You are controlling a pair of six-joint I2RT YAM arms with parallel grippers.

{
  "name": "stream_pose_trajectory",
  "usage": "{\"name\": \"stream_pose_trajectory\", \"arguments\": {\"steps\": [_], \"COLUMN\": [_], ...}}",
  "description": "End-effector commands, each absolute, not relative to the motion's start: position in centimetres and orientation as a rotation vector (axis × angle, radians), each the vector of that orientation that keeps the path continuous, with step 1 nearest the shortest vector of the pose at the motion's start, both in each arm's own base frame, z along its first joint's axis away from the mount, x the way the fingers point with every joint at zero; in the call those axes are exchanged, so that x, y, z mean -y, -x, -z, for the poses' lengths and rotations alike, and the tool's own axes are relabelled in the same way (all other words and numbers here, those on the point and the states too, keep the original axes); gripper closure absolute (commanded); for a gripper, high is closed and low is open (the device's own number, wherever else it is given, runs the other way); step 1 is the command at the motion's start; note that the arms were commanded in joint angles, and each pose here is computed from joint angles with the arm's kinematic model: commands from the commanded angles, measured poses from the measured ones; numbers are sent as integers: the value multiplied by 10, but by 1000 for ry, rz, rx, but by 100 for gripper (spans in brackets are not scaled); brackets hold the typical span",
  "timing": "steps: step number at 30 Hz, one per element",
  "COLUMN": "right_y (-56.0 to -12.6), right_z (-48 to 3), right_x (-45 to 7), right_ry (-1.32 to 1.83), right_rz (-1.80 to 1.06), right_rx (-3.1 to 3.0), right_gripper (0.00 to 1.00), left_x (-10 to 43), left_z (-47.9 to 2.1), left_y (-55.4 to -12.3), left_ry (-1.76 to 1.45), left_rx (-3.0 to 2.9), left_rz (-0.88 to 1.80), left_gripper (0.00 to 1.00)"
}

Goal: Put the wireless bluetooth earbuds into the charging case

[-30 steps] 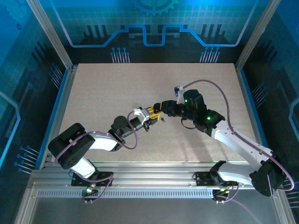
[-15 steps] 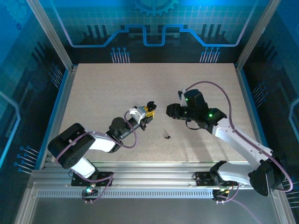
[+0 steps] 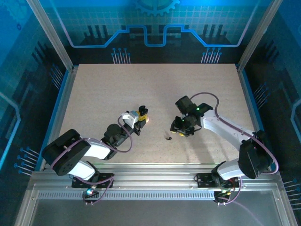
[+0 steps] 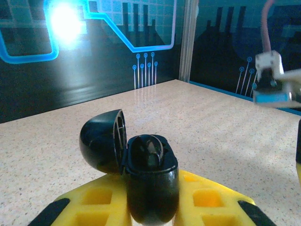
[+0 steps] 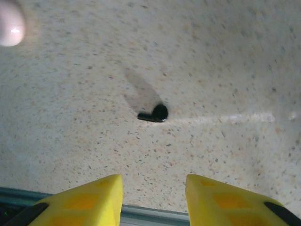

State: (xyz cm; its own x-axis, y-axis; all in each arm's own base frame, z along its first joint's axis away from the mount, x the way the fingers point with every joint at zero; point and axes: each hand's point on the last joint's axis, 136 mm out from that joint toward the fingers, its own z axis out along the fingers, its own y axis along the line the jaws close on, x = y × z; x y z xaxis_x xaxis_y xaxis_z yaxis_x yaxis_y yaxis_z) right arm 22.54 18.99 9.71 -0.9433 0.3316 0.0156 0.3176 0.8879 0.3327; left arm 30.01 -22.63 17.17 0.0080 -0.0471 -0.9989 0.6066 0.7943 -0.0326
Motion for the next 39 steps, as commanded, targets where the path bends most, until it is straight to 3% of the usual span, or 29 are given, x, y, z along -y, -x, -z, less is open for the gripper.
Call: {"name": "stream_pose_trajectory", "arguments": {"steps": [1,5,14,39], "right_y": [-228,-229,-225,-229], "right_z": [-88,-83,-50,-16], "right_x": [-198,-195,-218,-223], "right_ry": [-956,-1241,-1569,-1751], "right_rz": [-557,-380,-358,-228], "right_rx": [-2971,-2923,-2852,-2830], "right_gripper": [58,56,57,68], "left_x": [211,204,194,189], "left_z": [-179,-176,-171,-163], "left_y": [-301,-301,-300,-304], "left_ry": [-406,-390,-378,-372], "left_rx": [-1471,-1480,-1490,-1520], "left_rz": [512,487,452,449], "left_gripper": [79,78,78,78]}}
